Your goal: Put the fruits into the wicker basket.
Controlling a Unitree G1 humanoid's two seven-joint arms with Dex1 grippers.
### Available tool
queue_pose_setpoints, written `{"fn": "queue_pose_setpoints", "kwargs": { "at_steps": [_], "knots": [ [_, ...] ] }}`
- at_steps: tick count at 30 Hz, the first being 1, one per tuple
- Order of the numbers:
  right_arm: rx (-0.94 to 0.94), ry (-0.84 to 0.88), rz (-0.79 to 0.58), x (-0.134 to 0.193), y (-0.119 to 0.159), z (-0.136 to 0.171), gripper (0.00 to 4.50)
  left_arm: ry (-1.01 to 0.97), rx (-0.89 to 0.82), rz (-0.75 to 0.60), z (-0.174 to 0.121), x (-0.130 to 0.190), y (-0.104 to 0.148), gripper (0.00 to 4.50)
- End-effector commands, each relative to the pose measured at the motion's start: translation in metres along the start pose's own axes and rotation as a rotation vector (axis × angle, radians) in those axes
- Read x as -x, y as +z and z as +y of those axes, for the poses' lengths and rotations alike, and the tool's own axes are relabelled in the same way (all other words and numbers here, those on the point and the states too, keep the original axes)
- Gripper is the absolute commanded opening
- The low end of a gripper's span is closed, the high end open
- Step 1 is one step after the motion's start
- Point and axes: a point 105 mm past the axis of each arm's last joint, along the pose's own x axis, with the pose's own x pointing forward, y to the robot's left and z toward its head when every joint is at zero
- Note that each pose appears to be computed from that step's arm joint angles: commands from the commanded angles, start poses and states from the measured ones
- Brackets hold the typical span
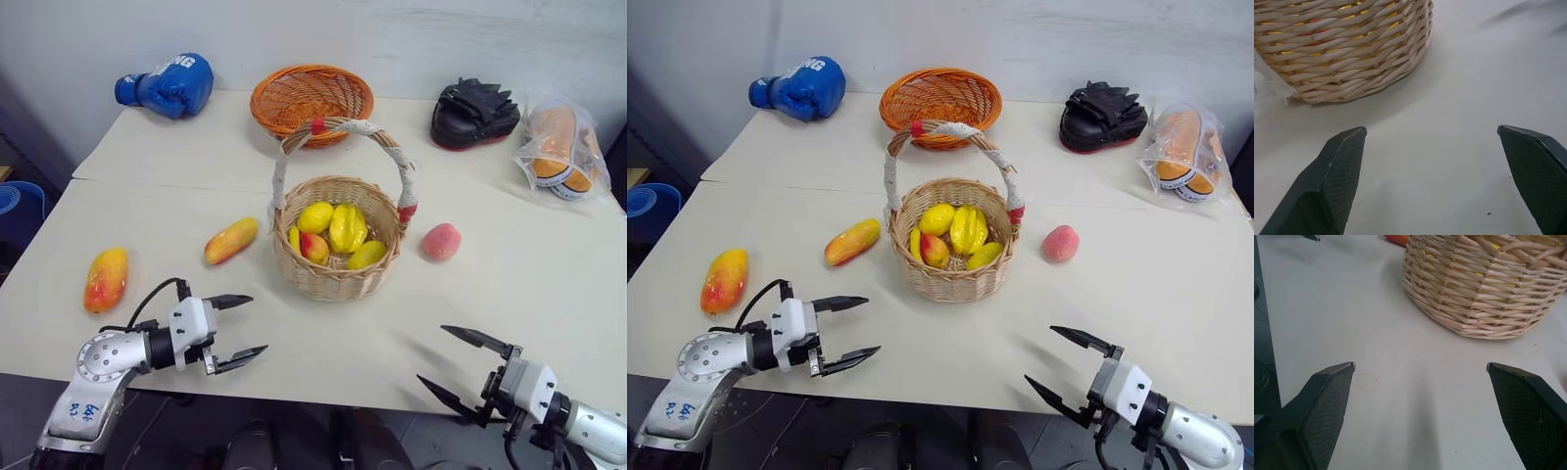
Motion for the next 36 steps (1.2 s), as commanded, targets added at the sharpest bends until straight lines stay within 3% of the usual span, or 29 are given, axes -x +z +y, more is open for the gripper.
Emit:
{"fn": "queue_pose_setpoints", "kwargs": {
  "at_steps": [1,11,14,16,22,24,27,32,36],
  "knots": [
    [0.027,0.015,-0.017,-0.001,0.005,0.000,4.46,-0.028,-0.027,-0.025,-0.002,-0.002,0.006,4.50],
    [0.040,0.014,-0.081,-0.015,0.012,-0.006,4.46,0.014,0.128,-0.133,0.010,0.008,0.021,4.50],
    [-0.032,-0.043,-0.115,-0.022,0.013,-0.013,4.46,0.053,0.158,-0.126,0.018,0.021,0.021,4.50],
    [-0.099,0.011,-0.153,-0.027,0.020,-0.006,4.46,0.141,0.181,-0.143,0.028,0.034,0.024,4.50],
    [-0.102,0.070,-0.371,-0.041,0.067,-0.003,4.46,0.544,0.320,-0.152,0.037,0.113,0.014,4.50],
    [-0.045,0.099,-0.448,-0.050,0.084,-0.004,4.46,0.849,0.394,-0.159,0.041,0.180,-0.001,4.50],
    [0.005,0.141,-0.530,-0.061,0.103,-0.004,4.46,1.186,0.442,-0.136,0.032,0.249,-0.022,4.50],
    [0.039,0.177,-0.619,-0.072,0.124,0.001,4.46,1.314,0.617,-0.043,0.004,0.280,-0.054,4.50],
    [0.033,0.186,-0.632,-0.074,0.127,0.002,4.46,1.280,0.594,-0.087,0.023,0.274,-0.042,4.50]
  ]
}}
